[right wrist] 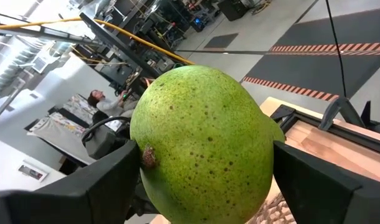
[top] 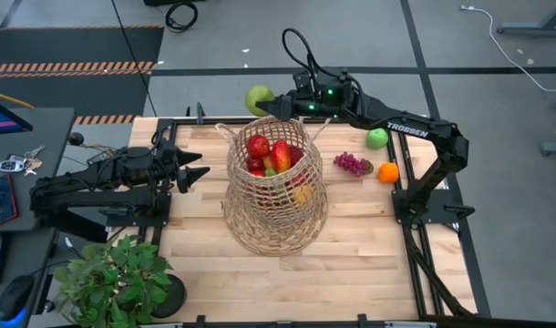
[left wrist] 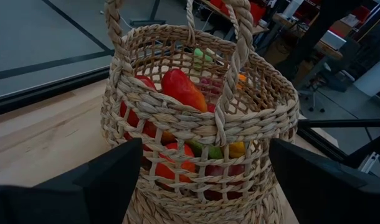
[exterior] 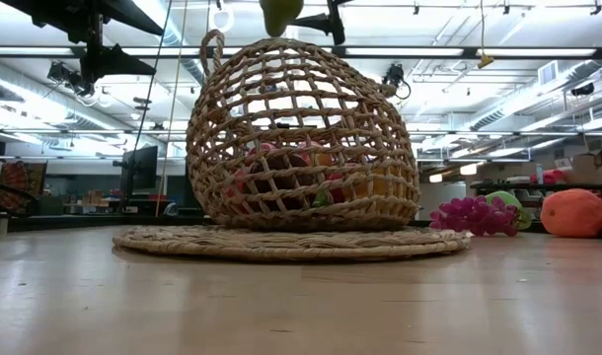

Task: Build produce basket
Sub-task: Put the pear into the brown basket

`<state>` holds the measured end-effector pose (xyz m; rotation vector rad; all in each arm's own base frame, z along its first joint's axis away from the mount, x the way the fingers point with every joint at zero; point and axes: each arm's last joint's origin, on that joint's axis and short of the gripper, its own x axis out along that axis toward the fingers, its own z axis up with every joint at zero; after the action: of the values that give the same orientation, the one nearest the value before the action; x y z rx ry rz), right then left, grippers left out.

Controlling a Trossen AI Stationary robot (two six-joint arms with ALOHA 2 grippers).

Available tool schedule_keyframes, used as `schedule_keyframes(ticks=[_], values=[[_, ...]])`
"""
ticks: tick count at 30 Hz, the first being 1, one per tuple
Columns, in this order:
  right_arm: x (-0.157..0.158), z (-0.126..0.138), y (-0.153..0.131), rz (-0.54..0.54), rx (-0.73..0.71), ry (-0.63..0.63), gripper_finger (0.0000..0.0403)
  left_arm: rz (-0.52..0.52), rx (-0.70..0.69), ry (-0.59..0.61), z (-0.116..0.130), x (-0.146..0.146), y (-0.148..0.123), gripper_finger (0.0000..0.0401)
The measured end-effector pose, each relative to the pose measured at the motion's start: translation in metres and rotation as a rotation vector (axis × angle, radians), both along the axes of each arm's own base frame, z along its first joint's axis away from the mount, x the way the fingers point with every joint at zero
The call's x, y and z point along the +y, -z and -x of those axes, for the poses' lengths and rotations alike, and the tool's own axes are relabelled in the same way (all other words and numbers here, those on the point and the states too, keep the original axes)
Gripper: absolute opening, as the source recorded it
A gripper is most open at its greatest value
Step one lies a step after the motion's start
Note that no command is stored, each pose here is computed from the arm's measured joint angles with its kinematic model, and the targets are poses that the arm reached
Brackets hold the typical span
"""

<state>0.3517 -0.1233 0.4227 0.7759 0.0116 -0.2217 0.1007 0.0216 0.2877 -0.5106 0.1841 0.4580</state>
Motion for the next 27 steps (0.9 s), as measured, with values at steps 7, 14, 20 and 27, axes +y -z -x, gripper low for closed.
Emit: schedule_keyframes(ticks=[7,14,20,27], values=[[0.0,0.0,0.005,0.024,0.054,-0.006,0.0348,0.0,0.0,0.0,0.0,0.0,0.0,0.0357],[0.006,-0.001,0.008,0.125,0.112,-0.042,0.0348,0.0,0.0,0.0,0.0,0.0,0.0,0.0357],[0.007,-0.001,0.008,0.362,0.148,-0.072,0.0348,0.0,0.0,-0.001,0.0,0.0,0.0,0.0357],[0.013,-0.003,0.004,0.822,0.186,-0.136,0.0348,0.0,0.0,0.0,0.0,0.0,0.0,0.0357]])
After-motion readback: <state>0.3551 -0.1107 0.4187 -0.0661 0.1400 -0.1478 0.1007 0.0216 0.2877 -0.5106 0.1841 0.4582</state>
